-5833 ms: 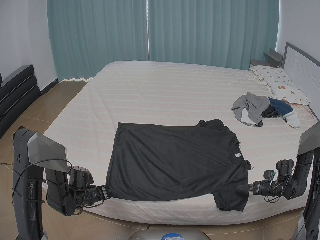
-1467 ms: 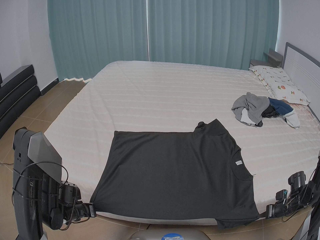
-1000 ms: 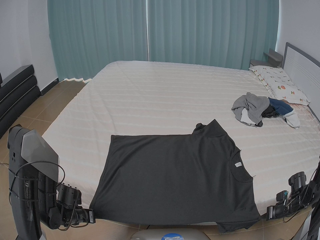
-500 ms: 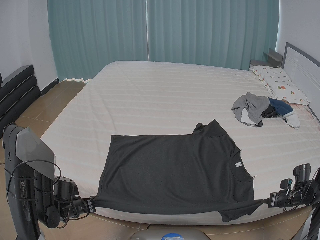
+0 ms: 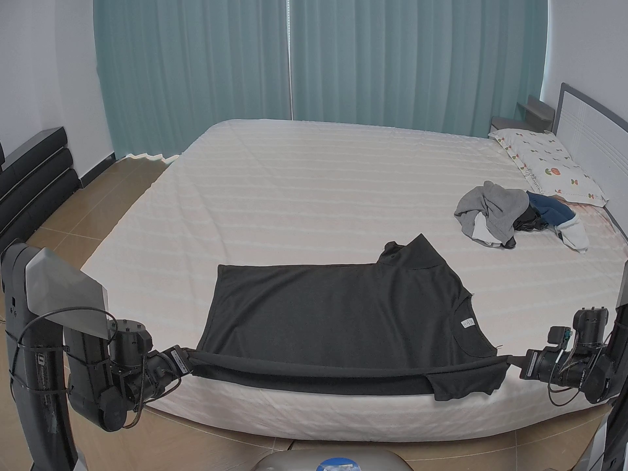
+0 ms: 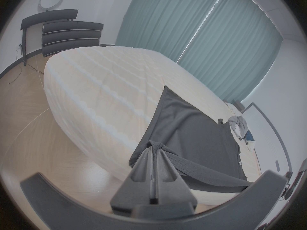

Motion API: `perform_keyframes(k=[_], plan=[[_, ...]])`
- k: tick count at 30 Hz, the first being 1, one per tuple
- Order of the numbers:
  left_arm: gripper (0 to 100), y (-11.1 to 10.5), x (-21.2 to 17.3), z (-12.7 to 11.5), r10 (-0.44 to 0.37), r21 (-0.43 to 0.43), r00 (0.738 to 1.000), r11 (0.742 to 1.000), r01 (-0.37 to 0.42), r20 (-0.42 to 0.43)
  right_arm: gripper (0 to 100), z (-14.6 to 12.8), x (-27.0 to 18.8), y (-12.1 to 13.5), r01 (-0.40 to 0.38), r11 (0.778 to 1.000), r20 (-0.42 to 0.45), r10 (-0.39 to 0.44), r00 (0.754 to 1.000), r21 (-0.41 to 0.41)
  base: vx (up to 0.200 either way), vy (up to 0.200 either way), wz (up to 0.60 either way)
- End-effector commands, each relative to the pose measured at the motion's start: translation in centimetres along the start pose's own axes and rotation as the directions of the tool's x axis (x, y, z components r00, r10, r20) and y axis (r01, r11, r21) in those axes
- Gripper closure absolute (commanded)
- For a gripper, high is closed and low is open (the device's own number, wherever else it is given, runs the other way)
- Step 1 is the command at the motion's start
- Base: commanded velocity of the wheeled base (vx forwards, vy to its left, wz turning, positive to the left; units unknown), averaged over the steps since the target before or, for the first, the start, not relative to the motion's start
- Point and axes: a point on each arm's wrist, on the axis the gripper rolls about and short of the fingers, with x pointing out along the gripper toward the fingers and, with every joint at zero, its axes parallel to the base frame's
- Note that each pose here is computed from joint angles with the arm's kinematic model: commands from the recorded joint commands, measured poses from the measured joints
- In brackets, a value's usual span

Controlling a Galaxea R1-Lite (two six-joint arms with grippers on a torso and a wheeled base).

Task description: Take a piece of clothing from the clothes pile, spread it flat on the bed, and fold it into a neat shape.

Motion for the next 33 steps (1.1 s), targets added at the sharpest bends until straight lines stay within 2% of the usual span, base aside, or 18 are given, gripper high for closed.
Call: perform_keyframes(k=[1, 4, 8, 22, 27, 33], plan=[[100, -0.7, 0.7, 0.8, -0.031, -0.015, 0.998, 0.999, 0.032, 0.045, 100, -0.4, 1.8, -0.2, -0.012, 1.0, -0.027, 0.013, 1.0, 0.015, 0.0, 0.0, 0.0], [100, -0.7, 0.8, 0.9, -0.034, -0.017, 0.998, 0.999, 0.035, 0.05, 100, -0.1, 2.9, 0.1, -0.034, 0.998, 0.013, 0.034, 0.999, 0.043, 0.0, 0.0, 0.0], [100, -0.9, 1.1, 1.0, -0.04, -0.015, 0.998, 0.999, 0.041, 0.056, 100, -0.5, 3.7, -0.2, -0.037, 0.999, 0.014, 0.036, 0.999, 0.041, 0.0, 0.0, 0.0], [100, -1.5, 3.1, 1.5, -0.064, -0.015, 0.993, 0.998, 0.066, 0.095, 100, 0.9, 6.9, -1.0, -0.057, 0.998, 0.088, 0.054, 0.995, 0.034, 0.0, 0.0, 0.0], [100, -1.3, 4.1, 1.2, -0.061, -0.015, 0.994, 0.998, 0.062, 0.09, 100, 1.6, 7.8, -1.0, -0.072, 0.995, 0.119, 0.063, 0.991, 0.071, 0.0, 0.0, 0.0], [100, -1.2, 4.9, 1.2, -0.064, -0.015, 0.993, 0.998, 0.066, 0.097, 100, 2.1, 8.2, -0.9, -0.079, 0.995, 0.137, 0.069, 0.988, 0.069, 0.0, 0.0, 0.0]])
